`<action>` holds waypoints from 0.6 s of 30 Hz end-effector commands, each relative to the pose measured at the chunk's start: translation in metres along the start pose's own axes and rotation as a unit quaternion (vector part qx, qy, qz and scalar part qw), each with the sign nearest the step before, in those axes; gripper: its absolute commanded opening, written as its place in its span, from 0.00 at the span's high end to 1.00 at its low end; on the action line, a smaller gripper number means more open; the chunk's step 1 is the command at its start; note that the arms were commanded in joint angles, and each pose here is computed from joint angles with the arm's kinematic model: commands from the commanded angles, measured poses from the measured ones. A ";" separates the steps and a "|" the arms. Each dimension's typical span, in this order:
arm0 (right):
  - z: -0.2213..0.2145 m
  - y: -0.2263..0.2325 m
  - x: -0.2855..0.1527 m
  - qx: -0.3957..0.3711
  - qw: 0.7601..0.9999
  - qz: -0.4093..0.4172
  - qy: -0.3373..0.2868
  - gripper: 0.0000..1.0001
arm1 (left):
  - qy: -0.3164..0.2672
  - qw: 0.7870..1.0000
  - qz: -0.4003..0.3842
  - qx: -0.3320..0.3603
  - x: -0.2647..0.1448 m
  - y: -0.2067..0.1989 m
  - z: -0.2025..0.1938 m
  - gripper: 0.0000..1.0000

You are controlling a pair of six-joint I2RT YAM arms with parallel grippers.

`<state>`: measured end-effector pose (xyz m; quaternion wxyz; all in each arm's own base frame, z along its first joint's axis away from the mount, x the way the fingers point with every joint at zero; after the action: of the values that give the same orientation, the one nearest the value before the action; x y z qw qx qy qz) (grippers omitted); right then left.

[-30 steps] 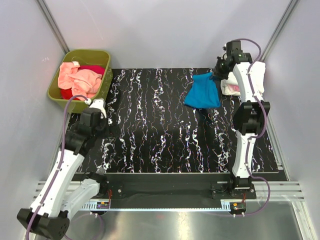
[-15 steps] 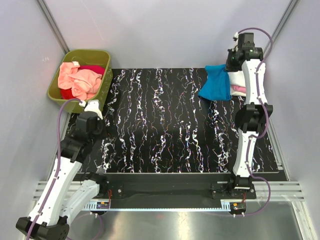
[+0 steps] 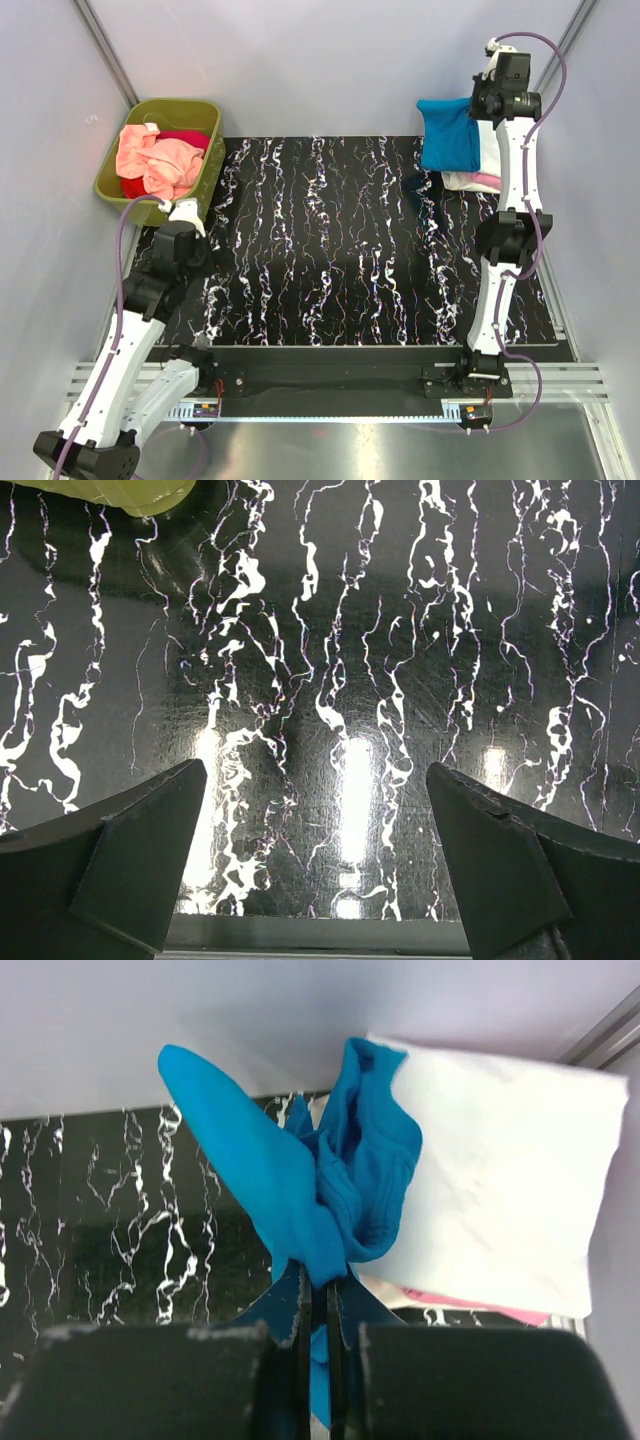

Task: Fold and stack the t-shirts
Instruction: Neatly place the folded tshirt to the corner

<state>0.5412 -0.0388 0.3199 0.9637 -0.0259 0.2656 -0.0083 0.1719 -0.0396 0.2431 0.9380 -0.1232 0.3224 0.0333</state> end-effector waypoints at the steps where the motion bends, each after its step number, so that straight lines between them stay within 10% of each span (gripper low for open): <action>1: 0.081 -0.014 -0.074 -0.014 0.986 -0.037 -0.161 1.00 | -0.029 0.999 0.009 -0.012 0.000 0.002 0.008 0.01; 18: 0.084 -0.042 -0.100 0.020 0.984 -0.012 -0.177 1.00 | -0.024 0.999 0.014 -0.017 0.003 0.005 0.009 0.01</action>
<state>0.5141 -0.0881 0.3962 0.9850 -0.0107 0.1652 -0.0497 0.1730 -0.0346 0.2424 0.9371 -0.1288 0.3207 0.0483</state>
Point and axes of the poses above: each gripper's point midway between its finger pads, its own x axis out along the fingers, its own y axis along the line the jaws close on, z = x × y, the point moved 7 cm from there along -x, back along the fingers, and after that the axes turned 6 degrees about -x, right-handed, at the moved point
